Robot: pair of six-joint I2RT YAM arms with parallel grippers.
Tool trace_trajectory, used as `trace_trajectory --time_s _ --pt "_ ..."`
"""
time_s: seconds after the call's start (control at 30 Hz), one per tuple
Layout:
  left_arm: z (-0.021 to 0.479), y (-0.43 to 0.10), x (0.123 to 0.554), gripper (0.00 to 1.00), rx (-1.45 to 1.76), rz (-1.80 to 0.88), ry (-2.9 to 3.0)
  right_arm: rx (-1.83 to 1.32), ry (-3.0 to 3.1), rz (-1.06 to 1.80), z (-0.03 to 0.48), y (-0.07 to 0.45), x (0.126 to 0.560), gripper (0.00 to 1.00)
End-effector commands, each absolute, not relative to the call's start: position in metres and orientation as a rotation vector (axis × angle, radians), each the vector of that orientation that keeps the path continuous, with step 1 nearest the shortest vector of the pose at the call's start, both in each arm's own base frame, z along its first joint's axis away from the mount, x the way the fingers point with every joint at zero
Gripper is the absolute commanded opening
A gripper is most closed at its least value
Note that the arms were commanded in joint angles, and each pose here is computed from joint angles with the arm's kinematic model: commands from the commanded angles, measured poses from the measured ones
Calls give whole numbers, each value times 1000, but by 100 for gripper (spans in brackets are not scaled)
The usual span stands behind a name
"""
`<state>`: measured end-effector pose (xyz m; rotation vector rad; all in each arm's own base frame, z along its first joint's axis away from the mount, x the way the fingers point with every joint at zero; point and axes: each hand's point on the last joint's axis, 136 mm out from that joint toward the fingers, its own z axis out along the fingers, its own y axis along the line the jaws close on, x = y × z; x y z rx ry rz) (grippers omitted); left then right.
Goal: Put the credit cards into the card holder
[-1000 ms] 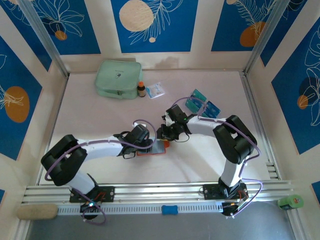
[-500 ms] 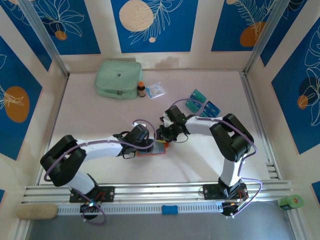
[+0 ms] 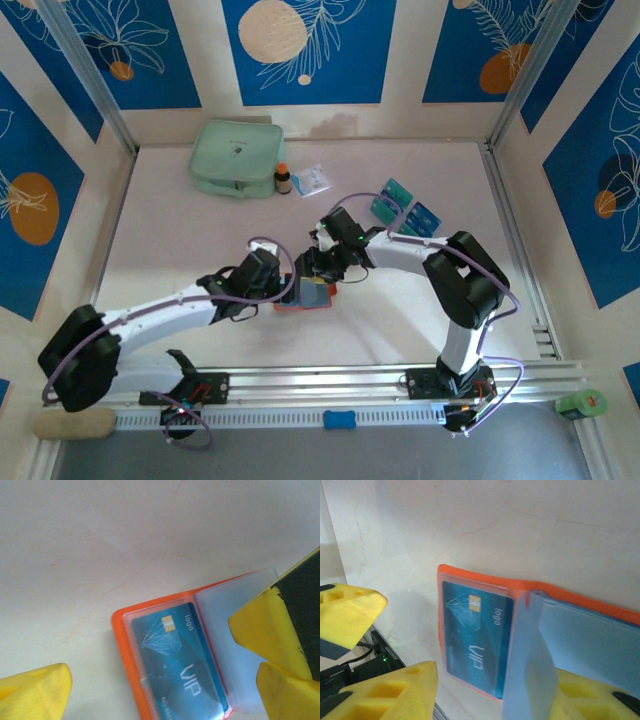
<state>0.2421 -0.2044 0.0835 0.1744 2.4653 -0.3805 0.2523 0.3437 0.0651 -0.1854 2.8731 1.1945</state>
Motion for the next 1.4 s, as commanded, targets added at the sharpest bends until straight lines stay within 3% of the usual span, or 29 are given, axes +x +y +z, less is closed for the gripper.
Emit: trace_trajectory --time_s 0.0,0.33,0.83,1.37 --pt "87 -181 243 95 89 -330 2442 -183 2920 1181 68 352 242 55" --pt "95 -147 230 96 -14 -341 2395 -109 2974 1152 52 374 243 68" --pt "102 -114 205 96 -78 -324 2376 -84 2956 1194 58 392 237 69" --pt "121 -120 206 99 -41 -335 2392 -98 2878 1199 98 377 235 69"
